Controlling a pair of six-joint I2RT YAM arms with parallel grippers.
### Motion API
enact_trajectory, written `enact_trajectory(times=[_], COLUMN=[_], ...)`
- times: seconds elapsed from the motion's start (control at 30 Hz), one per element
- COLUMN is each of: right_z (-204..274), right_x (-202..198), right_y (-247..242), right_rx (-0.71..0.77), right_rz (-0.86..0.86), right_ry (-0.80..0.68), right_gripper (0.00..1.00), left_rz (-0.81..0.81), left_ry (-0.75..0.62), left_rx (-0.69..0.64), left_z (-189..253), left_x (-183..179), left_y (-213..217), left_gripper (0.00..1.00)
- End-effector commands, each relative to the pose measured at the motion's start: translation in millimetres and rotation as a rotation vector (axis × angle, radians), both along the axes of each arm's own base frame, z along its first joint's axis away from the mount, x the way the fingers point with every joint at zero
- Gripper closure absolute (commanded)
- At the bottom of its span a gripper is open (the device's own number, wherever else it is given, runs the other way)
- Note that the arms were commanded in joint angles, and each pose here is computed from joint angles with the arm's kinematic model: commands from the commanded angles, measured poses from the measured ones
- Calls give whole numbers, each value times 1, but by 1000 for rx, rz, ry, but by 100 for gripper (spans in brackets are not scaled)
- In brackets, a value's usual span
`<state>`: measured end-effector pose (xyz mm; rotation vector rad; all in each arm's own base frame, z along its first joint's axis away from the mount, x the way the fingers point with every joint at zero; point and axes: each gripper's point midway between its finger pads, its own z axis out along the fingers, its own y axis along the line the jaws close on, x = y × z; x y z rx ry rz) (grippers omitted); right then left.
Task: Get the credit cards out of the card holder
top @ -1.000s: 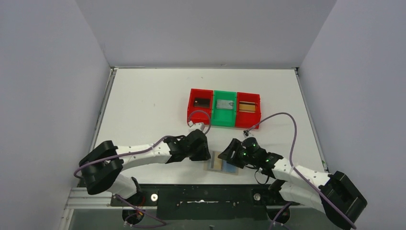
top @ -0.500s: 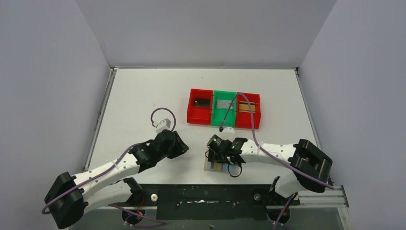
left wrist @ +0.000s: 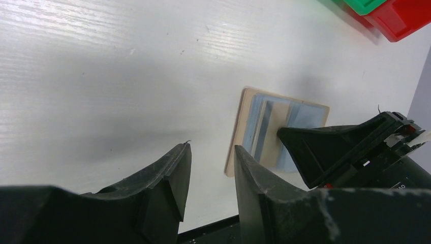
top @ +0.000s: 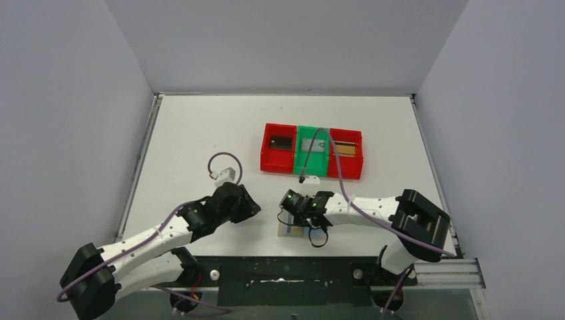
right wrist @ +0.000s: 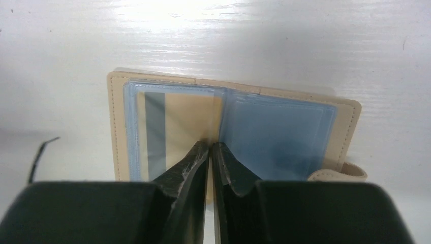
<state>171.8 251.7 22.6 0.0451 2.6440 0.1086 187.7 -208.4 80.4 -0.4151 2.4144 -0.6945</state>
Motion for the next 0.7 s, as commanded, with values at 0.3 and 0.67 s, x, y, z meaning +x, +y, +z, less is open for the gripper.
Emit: enact_trajectory(times=[0.3, 0.67], right_z=[-1, -15], right_x=[4, -2], right_y=[-1, -19], right_rx=[376, 599], right_rz=[-15, -101], right_ry=[26, 51], right_gripper=[100, 100], left_rz=[-109, -352], left_ry=[-25, -51], left_rx=[-99, -214], left_z=[11, 26], left_x=[6, 2], left_y=[-34, -96], left_gripper=[64, 64])
